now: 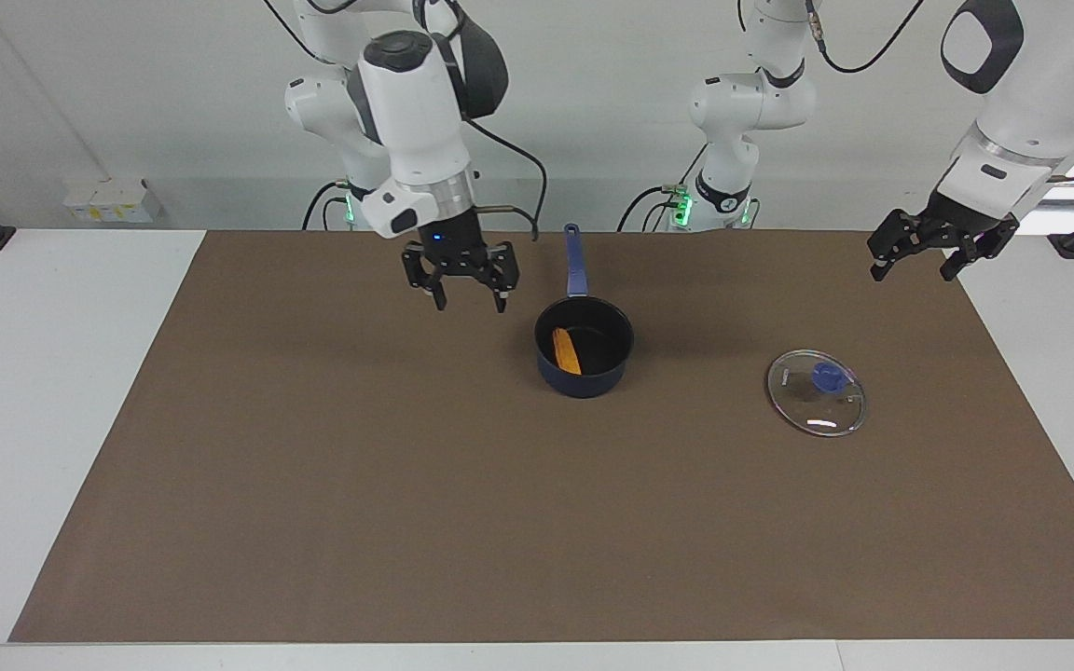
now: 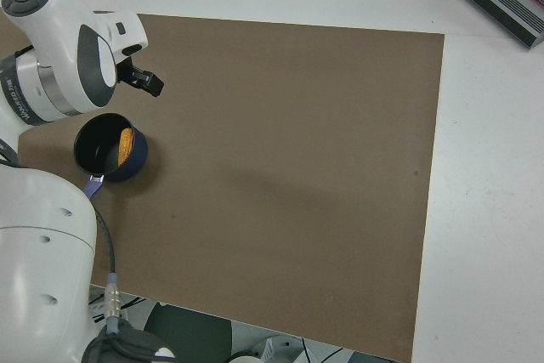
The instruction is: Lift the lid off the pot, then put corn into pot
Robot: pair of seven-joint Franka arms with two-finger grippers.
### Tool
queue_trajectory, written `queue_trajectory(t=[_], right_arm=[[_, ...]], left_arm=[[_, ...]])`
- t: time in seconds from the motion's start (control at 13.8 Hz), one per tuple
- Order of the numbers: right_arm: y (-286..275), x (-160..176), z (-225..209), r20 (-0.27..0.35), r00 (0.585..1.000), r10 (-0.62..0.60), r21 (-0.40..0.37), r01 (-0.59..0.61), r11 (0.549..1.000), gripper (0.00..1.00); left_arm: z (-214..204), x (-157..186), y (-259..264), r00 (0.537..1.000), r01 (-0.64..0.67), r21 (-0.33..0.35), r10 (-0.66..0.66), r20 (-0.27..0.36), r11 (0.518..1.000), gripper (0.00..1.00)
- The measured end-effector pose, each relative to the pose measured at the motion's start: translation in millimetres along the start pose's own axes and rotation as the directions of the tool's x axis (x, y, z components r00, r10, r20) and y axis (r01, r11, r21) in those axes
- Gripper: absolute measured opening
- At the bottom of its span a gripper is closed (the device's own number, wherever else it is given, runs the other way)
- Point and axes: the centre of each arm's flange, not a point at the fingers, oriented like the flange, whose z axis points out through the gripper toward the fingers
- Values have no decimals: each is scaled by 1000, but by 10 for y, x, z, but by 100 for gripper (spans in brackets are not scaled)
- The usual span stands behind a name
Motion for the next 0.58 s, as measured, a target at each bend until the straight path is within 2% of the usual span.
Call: queue_trajectory(t=[0.29, 0.58], right_arm=[[967, 180, -658, 53, 999, 8, -61, -5, 998, 100], [1441, 298, -1029, 94, 996, -7, -102, 16, 995, 100]], left_arm=[[0, 0, -4, 1000, 1, 0, -1, 0, 1000, 100], [0, 0, -4, 1000, 1, 0, -1, 0, 1000, 100]])
